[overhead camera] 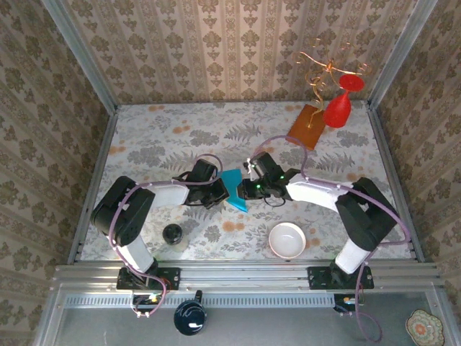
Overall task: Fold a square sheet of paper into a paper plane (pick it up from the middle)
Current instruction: Third fold the triangle at the center of the table.
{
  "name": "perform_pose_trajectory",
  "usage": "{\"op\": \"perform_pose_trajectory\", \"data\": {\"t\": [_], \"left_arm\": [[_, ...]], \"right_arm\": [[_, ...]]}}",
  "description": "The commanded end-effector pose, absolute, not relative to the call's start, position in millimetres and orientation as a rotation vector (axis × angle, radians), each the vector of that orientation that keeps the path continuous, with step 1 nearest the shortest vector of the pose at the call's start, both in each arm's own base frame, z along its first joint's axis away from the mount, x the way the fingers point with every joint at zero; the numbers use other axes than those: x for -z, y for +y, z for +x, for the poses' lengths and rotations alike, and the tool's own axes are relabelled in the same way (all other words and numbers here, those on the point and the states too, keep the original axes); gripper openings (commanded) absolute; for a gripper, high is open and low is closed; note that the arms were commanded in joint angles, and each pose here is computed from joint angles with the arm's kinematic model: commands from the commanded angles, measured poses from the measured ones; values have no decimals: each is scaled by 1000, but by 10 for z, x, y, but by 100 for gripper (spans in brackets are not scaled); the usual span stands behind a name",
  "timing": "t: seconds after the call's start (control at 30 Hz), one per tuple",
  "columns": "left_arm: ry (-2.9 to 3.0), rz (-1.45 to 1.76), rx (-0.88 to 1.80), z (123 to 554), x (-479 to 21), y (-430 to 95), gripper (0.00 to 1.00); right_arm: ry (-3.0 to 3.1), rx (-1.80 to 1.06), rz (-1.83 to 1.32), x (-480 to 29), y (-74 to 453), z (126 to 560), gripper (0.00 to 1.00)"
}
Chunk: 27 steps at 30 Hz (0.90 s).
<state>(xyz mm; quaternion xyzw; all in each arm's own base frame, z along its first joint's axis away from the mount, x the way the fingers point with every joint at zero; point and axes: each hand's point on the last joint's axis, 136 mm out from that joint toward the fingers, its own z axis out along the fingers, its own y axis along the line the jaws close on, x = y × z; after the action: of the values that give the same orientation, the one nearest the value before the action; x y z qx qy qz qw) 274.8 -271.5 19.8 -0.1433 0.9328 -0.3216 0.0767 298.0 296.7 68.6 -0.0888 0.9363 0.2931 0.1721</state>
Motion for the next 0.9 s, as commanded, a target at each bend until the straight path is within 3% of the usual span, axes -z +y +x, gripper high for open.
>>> {"op": "perform_pose_trajectory", "data": {"t": [0.0,0.3,0.87], "left_arm": [[2885,-429,845,2622,46,-2561,6],[2887,-393,880,2624,-11,-2618,7],[2868,-338,948,2649,-145,-2733,7]], "right_arm": [[2741,-899,-282,-594,3102,2841,17],[2817,-928,-321,-402,3218,2789,11],[2873,-828,-301,-172,3122,2789,11]]}}
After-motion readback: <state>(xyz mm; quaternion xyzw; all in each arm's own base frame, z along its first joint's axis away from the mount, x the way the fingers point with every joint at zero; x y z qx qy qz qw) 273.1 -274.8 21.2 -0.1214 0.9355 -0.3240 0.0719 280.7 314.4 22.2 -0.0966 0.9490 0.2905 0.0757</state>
